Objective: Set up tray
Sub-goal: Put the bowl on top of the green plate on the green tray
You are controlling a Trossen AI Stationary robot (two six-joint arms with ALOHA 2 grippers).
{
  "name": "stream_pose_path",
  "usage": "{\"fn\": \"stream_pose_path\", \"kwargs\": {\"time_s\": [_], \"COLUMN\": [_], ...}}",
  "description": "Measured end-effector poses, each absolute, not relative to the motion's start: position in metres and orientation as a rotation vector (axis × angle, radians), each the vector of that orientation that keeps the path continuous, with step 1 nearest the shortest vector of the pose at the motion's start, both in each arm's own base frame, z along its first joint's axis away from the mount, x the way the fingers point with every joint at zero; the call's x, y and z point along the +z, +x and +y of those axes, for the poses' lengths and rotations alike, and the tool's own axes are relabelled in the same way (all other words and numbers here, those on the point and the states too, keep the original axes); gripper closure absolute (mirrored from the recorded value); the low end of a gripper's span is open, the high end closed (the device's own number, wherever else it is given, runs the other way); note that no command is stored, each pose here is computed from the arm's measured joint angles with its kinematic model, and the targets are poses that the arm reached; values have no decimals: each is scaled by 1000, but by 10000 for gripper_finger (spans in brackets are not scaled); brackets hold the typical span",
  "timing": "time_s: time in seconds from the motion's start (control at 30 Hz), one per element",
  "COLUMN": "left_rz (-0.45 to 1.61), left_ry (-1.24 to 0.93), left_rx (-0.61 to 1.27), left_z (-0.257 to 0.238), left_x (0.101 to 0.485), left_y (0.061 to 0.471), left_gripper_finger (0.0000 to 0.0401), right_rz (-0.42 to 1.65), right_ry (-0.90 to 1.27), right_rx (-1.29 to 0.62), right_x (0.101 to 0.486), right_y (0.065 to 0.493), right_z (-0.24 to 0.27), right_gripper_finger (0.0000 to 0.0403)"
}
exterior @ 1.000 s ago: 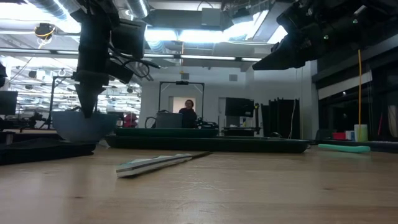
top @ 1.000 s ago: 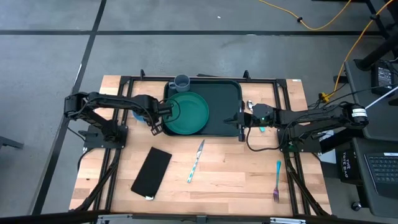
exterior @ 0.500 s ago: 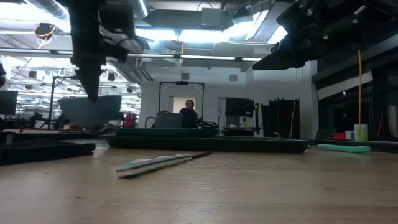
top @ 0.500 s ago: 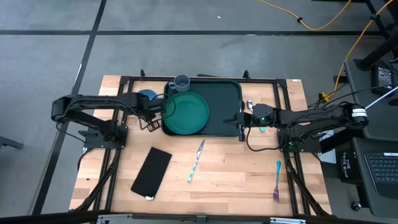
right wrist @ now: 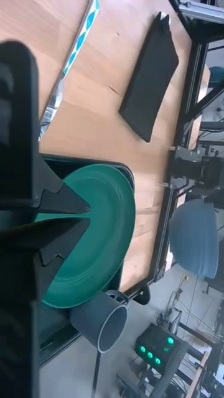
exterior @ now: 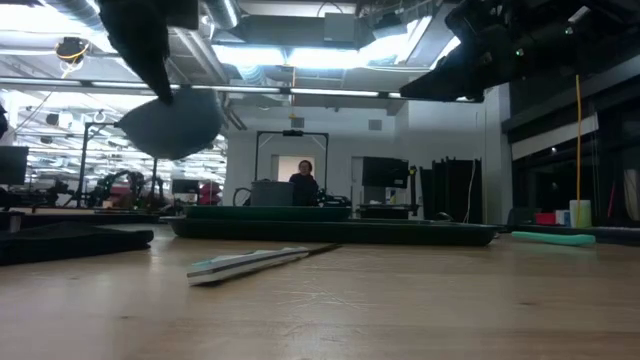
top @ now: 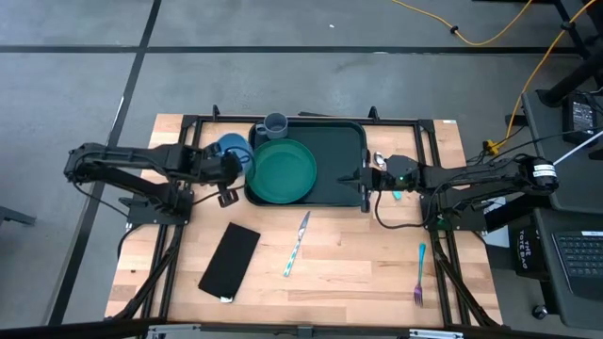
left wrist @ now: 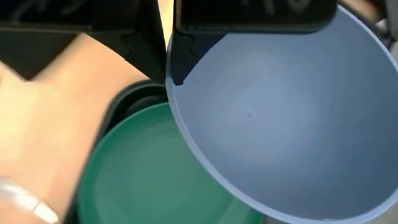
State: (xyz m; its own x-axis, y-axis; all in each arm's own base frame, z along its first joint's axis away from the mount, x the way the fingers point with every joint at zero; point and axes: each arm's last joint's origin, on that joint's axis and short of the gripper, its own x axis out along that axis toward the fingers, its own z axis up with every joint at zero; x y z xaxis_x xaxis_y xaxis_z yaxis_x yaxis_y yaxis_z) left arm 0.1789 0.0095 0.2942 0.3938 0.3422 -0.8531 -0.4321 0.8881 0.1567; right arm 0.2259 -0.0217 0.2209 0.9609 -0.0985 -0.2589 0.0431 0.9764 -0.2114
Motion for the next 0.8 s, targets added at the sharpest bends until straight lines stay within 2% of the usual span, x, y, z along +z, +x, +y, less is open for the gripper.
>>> {"fn": "stream_pose_path", "kwargs": {"time_s": [0.27,0.47,0.8], "left_rz": [1102,1142,1191], "left_ry": [-37,18,108], "left_rx": [399,341,226], "left_z": [-10,-16,-10], "left_x": [283,276,285], "left_y": [195,209,263], "left_gripper_finger": [399,399,399], "right_rz": [269,265,260], "right_ry": [-199,-86,-76], "right_rx": [-73,-88,-90], "right_x": [221,221,221], "right_y": [226,226,226], "right_z": [-22,-22,-22], "right_gripper_finger": [375,375,375]}}
